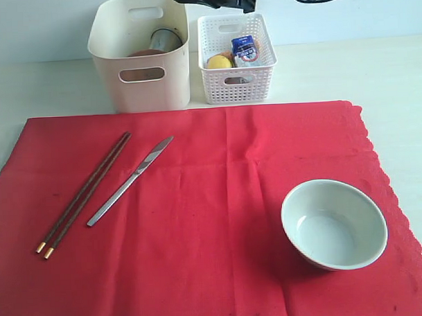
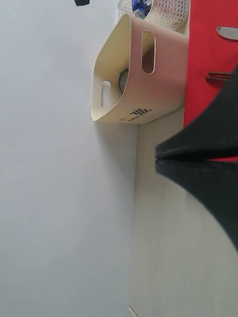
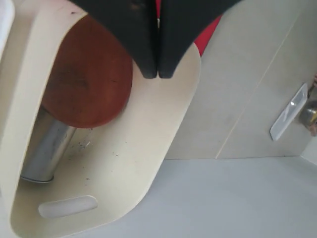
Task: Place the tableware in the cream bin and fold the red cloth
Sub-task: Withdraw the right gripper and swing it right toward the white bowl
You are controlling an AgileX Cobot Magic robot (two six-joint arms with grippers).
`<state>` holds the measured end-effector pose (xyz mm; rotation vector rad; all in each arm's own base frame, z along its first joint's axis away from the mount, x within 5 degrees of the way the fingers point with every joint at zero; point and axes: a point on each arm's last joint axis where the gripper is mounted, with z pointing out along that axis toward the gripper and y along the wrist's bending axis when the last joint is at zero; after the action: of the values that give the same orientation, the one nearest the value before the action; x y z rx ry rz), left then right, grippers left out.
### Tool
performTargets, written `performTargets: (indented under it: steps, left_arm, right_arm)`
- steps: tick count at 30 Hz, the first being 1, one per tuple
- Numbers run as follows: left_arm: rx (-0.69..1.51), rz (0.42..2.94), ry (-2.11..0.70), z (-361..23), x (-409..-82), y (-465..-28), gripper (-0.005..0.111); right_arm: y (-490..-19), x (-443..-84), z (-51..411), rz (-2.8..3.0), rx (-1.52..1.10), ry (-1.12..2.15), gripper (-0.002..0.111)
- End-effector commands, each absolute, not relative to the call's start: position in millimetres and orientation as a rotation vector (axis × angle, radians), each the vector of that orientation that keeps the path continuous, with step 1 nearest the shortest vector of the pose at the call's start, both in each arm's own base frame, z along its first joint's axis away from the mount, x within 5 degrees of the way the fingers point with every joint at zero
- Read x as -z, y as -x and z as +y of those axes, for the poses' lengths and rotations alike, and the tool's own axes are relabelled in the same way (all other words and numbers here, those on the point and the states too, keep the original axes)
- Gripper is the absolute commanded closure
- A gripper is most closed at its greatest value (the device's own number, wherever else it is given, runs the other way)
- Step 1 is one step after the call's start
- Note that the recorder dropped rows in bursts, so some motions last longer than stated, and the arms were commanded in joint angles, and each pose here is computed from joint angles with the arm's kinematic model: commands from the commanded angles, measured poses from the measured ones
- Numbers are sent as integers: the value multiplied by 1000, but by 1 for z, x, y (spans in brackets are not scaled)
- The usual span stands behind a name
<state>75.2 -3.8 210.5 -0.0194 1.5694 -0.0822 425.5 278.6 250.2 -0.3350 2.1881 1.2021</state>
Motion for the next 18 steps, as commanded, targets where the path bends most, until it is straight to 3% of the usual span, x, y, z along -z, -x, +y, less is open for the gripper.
performTargets:
  steps: [1, 9, 18]
  left_arm:
    - [81, 1565, 23, -4, -211, -75, 106]
    - [81, 1565, 23, -4, -211, -75, 106]
    - [81, 1565, 23, -4, -211, -75, 106]
  right_arm:
    - [-415, -276, 272, 2177, -1154, 434, 108]
    - [-396, -314, 257, 2214, -1003, 534, 108]
    - [-321, -306, 215, 2264, -866, 646, 108]
